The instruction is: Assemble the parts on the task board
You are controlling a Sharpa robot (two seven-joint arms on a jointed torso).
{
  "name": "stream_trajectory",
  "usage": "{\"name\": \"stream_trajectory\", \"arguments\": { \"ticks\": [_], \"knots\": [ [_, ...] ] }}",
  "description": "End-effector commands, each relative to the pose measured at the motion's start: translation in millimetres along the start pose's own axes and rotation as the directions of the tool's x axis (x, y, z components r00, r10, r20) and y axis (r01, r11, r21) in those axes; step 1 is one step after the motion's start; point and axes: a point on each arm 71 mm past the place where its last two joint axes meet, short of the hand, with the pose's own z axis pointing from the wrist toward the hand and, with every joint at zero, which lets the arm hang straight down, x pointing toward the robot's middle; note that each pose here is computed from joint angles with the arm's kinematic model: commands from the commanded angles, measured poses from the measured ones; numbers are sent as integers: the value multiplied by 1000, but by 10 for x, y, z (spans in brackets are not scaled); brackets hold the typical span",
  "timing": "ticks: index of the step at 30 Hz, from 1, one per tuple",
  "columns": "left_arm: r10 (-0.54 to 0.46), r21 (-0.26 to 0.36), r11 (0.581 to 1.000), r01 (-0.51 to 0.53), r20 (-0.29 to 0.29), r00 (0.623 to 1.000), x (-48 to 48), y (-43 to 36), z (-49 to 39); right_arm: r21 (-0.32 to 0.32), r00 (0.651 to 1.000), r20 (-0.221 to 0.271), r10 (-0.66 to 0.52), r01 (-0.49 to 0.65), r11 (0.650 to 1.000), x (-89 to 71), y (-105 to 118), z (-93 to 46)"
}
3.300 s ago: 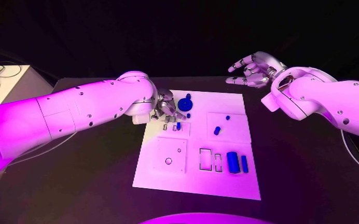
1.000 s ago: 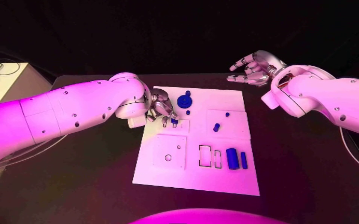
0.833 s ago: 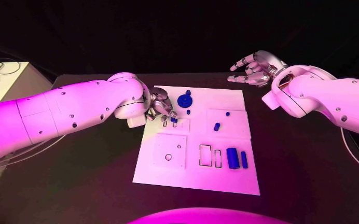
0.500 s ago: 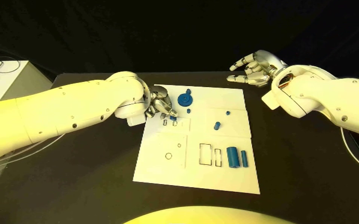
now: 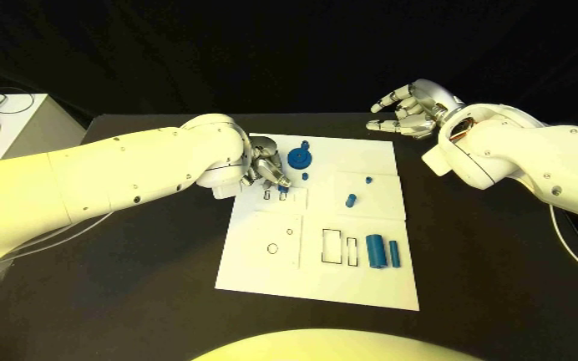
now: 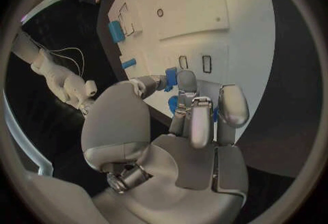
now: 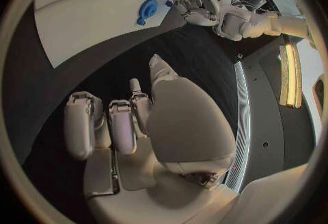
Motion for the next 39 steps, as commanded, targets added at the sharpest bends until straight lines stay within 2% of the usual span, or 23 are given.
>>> {"name": "stream_trajectory", "arguments": {
  "ticks": [1,15,39],
  "knots": [
    [47,1,999,-47,-24,999,16,-13,15,-13,1000,13,-4,4,1000,-5,12,1],
    [99,-8,995,-99,-36,994,24,-27,45,-17,1000,14,-7,7,1000,-1,19,6],
    [120,-11,993,-121,-55,991,47,-27,48,-29,999,11,-33,34,999,5,26,7]
  ]
}}
